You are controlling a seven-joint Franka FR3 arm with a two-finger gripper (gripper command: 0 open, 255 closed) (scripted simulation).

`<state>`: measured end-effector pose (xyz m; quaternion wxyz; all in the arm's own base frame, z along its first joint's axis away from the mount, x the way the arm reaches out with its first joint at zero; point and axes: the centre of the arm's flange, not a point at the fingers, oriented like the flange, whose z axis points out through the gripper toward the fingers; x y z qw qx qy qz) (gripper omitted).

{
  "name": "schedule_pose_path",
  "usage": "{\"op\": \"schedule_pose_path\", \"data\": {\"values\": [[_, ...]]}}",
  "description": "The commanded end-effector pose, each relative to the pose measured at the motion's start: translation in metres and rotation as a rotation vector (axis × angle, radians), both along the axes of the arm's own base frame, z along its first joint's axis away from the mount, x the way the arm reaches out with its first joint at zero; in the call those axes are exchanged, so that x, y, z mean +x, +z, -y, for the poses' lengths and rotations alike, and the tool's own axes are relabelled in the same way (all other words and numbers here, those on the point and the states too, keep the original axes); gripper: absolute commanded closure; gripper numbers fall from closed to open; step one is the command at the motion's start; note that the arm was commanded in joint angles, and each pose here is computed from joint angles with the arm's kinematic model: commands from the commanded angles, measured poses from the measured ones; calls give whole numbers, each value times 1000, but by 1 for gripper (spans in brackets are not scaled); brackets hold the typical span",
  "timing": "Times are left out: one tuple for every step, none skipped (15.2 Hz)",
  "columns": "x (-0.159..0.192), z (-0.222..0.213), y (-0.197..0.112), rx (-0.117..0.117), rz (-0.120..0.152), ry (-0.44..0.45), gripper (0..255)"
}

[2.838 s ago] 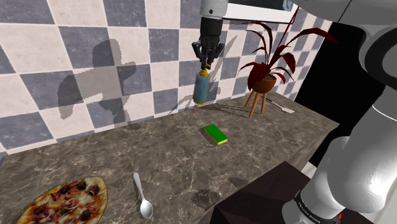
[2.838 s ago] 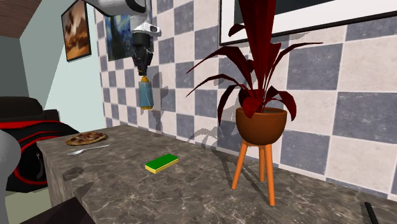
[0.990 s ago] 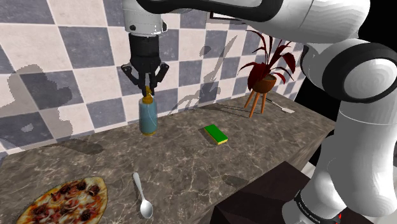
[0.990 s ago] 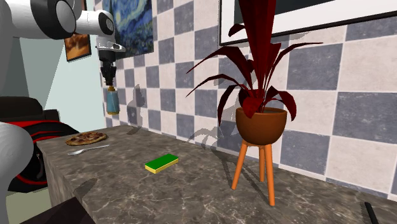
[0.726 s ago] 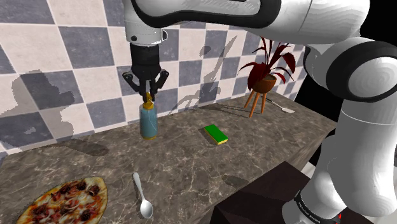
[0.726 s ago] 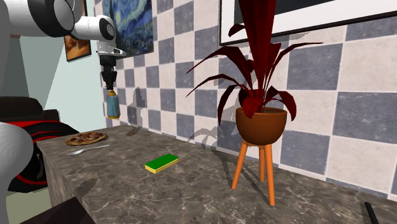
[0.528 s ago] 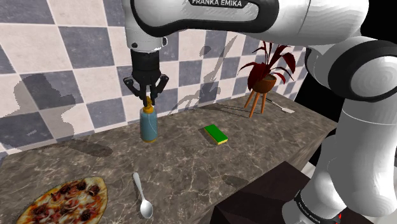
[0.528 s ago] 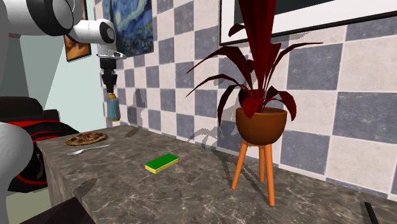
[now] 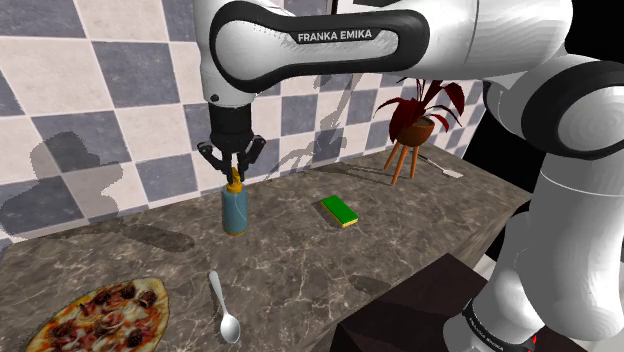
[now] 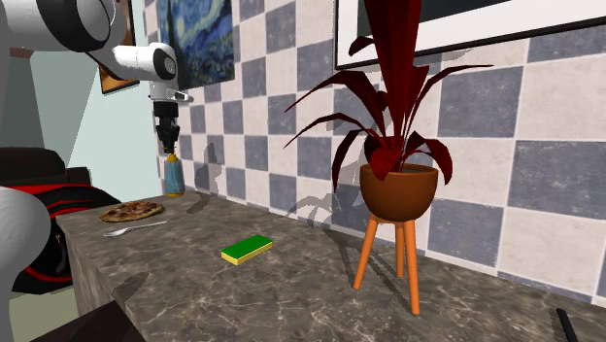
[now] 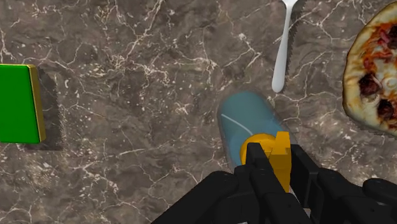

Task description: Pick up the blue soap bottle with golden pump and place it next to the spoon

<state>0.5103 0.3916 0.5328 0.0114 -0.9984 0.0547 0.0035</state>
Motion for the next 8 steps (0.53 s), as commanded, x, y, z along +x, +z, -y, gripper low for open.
{"op": "schedule_pose_path", "data": {"values": [[0, 1, -10, 0, 0, 0, 255], [0, 1, -16, 0, 0, 0, 255], [0, 1, -21, 0, 0, 0, 255], [0, 1, -26, 0, 0, 0, 255], [0, 1, -31, 0, 0, 0, 255], [0, 1, -37, 0, 0, 0, 255], [0, 1, -42, 0, 0, 0, 255], [0, 1, -47, 0, 0, 0, 255]]}}
